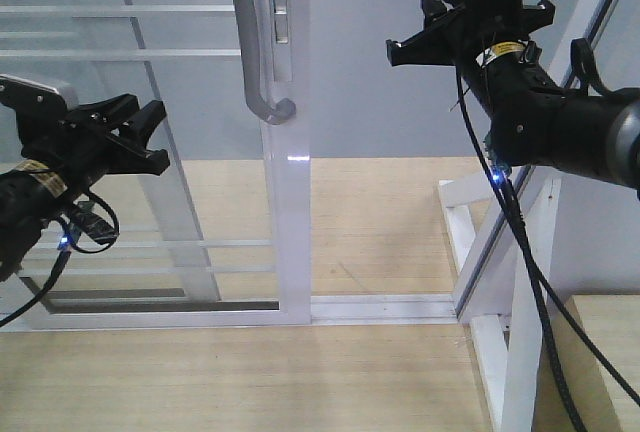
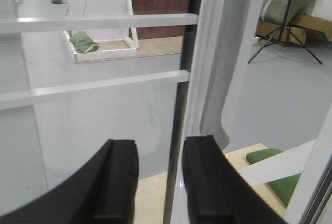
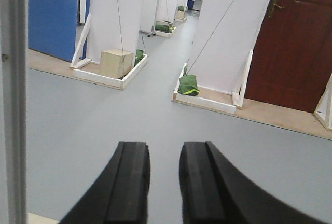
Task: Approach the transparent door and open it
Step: 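Bring the left gripper to the moved silver handle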
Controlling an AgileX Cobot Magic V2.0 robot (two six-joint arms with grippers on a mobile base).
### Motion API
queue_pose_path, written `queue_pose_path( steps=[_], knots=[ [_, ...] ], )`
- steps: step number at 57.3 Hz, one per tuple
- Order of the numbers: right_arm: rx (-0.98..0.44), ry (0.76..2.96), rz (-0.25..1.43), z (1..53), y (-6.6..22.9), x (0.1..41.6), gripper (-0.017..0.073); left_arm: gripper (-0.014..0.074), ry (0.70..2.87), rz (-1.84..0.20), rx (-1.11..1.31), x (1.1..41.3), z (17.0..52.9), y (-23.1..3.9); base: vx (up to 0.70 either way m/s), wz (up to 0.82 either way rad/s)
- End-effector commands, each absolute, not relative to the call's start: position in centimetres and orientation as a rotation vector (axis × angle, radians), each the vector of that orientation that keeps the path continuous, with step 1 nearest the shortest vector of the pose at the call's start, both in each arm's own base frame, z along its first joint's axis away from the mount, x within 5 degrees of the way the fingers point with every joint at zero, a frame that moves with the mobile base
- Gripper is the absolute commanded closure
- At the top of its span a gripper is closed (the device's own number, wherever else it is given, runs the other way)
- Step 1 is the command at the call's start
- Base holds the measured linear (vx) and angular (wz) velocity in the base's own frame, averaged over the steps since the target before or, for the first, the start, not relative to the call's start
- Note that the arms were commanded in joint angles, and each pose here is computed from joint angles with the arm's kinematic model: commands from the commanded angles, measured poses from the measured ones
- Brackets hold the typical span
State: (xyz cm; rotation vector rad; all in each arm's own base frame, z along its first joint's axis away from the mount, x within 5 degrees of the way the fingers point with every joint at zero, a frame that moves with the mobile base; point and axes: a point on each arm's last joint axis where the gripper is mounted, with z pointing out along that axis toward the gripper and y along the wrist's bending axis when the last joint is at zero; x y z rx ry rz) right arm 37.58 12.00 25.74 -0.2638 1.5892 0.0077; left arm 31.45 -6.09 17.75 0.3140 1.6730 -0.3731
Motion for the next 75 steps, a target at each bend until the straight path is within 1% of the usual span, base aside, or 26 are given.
queue_pose_path(
  steps=[1, 7, 14, 28, 49, 63, 75],
  knots=[
    [-0.226, 1.438, -0.009, 29.3, 11.6, 37.2, 0.0300, 0.0195, 1.488, -0.419, 0.366, 32.8, 20.7, -7.2, 0.00, 0.00],
    [-0.224, 1.438, -0.008, 29.3, 11.5, 37.2, 0.0300, 0.0176, 1.457, -0.428, 0.398, 34.1, 21.2, -8.1, 0.00, 0.00],
    [-0.193, 1.448, -0.003, 29.3, 11.4, 37.2, 0.0300, 0.0175, 1.437, -0.414, 0.415, 35.6, 22.2, -8.8, 0.00, 0.00],
    [-0.175, 1.449, -0.001, 29.3, 11.3, 37.3, 0.0300, 0.0175, 1.458, -0.367, 0.437, 38.4, 23.6, -9.9, 0.00, 0.00],
    [-0.169, 1.437, -0.004, 29.4, 11.2, 37.2, 0.0300, 0.0175, 1.452, -0.366, 0.425, 40.6, 24.3, -11.2, 0.00, 0.00],
    [-0.169, 1.437, -0.004, 29.4, 11.2, 37.2, 0.0300, 0.0175, 1.467, -0.346, 0.376, 42.4, 25.0, -11.4, 0.00, 0.00],
    [-0.169, 1.436, -0.004, 29.4, 11.2, 37.2, 0.0300, 0.0188, 1.463, -0.348, 0.377, 42.6, 24.9, -11.5, 0.00, 0.00]
  ],
)
